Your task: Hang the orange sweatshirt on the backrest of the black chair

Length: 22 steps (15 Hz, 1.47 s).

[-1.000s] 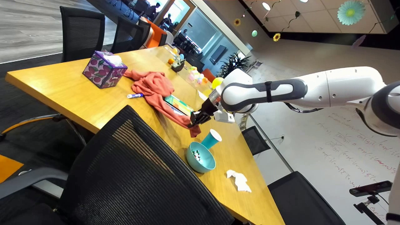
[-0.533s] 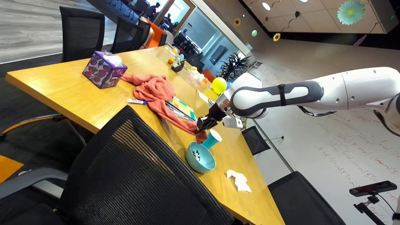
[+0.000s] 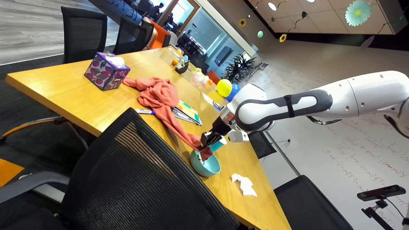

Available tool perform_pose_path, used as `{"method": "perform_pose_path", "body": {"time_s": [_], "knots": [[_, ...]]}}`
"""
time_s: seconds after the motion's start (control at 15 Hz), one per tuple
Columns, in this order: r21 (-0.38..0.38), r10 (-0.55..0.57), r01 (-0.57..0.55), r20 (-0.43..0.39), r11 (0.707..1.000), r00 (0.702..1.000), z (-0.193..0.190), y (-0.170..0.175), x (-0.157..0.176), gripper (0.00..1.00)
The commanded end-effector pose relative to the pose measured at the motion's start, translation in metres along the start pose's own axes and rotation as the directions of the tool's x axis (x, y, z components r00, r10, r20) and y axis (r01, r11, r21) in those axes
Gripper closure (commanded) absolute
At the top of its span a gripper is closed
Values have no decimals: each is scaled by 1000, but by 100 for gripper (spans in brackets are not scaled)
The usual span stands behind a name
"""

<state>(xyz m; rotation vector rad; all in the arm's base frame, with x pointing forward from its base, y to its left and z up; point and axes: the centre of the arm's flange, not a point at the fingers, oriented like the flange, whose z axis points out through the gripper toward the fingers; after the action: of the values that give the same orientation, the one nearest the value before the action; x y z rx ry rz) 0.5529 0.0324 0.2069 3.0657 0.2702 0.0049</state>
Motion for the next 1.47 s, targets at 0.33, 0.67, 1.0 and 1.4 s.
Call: {"method": "perform_pose_path", "body": {"time_s": [0.33, 0.67, 1.0, 1.4], "knots": [[79, 23, -25, 21, 997, 1000, 5, -9, -145, 97], [107, 25, -33, 79, 994, 997, 6, -5, -194, 97], [92, 36, -44, 84, 995, 996, -6, 7, -187, 97], [53, 47, -43, -80, 998, 996, -37, 14, -117, 97]]}}
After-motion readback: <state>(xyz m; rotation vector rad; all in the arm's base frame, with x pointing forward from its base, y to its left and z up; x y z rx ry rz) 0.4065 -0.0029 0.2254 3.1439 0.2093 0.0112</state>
